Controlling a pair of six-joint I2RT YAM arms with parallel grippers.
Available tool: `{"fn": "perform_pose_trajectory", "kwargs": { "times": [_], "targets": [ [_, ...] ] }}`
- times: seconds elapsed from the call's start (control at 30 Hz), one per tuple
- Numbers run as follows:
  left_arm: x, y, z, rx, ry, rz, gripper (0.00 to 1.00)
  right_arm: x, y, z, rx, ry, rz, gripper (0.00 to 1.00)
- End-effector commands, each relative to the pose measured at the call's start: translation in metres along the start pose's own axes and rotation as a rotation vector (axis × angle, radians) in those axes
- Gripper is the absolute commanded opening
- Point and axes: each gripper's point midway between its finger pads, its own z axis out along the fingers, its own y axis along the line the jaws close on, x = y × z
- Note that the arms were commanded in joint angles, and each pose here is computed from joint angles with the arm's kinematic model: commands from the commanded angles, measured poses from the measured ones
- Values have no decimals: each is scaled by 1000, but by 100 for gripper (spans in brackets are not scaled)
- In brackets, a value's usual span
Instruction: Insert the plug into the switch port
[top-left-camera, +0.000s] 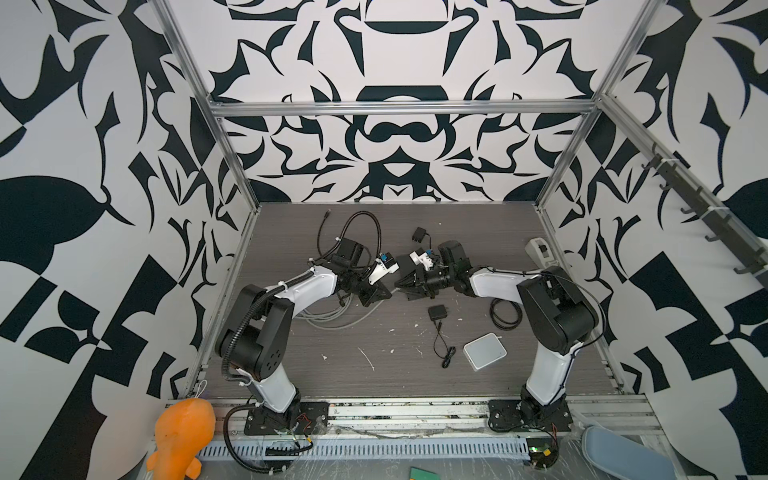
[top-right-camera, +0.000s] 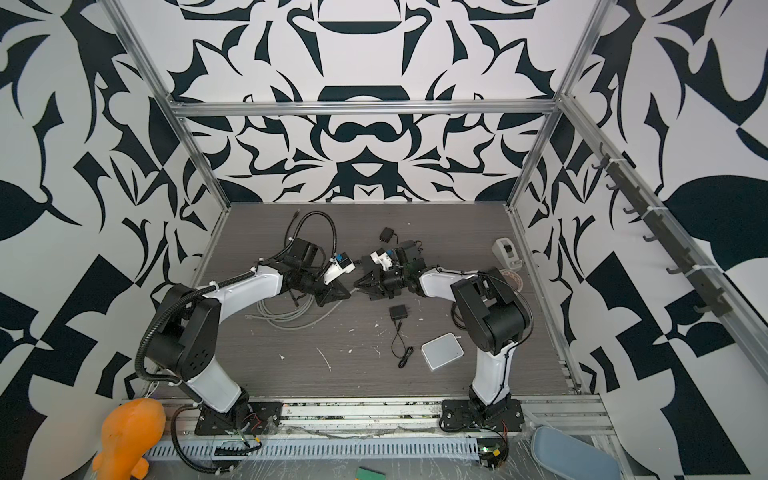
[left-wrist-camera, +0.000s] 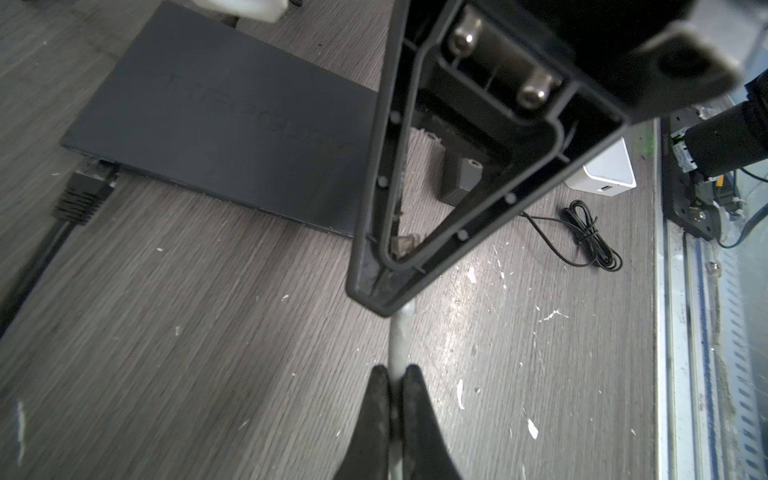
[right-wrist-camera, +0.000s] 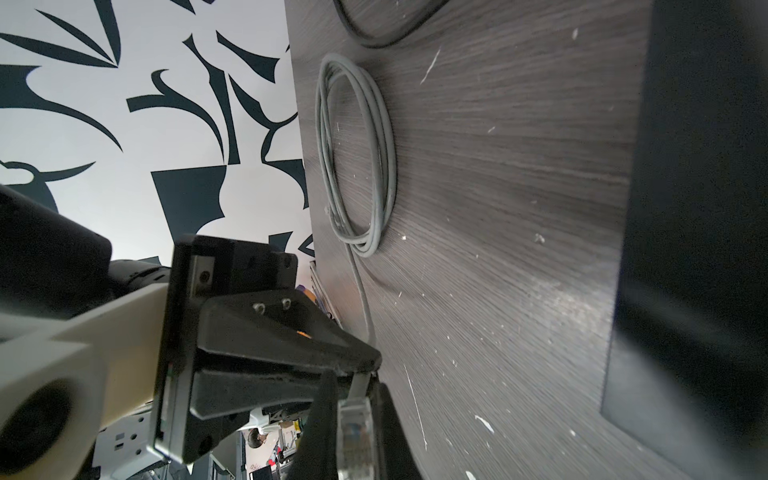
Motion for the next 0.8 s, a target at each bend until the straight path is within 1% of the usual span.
{"fn": "perform_pose_trajectory", "kwargs": {
  "times": [0.0,0.03,0.07,0.13,0.23,0.37,0.5,0.63,0.77],
  "targets": [
    [-9,3,-6,-19,-18,5,14,2,17,-6,23,-15,30,6],
    [-9,8,-7,-45,-8,1,22,3,13,-7,48,-15,58,6],
    [-9,10,-8,-60,-4,-3,26,4,9,-7,72,-14,90,6],
    [-11,9,-8,-92,2,14,30,5,-1,-8,116,-21,177,7],
    [-14,4,-4,-151,11,89,34,6,-3,-7,114,-28,280,6],
    [-11,-4,6,-182,50,131,35,4,-8,-5,103,-45,415,6],
    [-2,-14,18,-240,113,217,34,4,-13,-3,84,-60,532,6],
    [4,-12,20,-314,137,255,35,7,-13,-5,100,-62,581,5],
    [3,-5,22,-373,131,284,35,11,-12,-5,109,-37,619,4]
  ]
}}
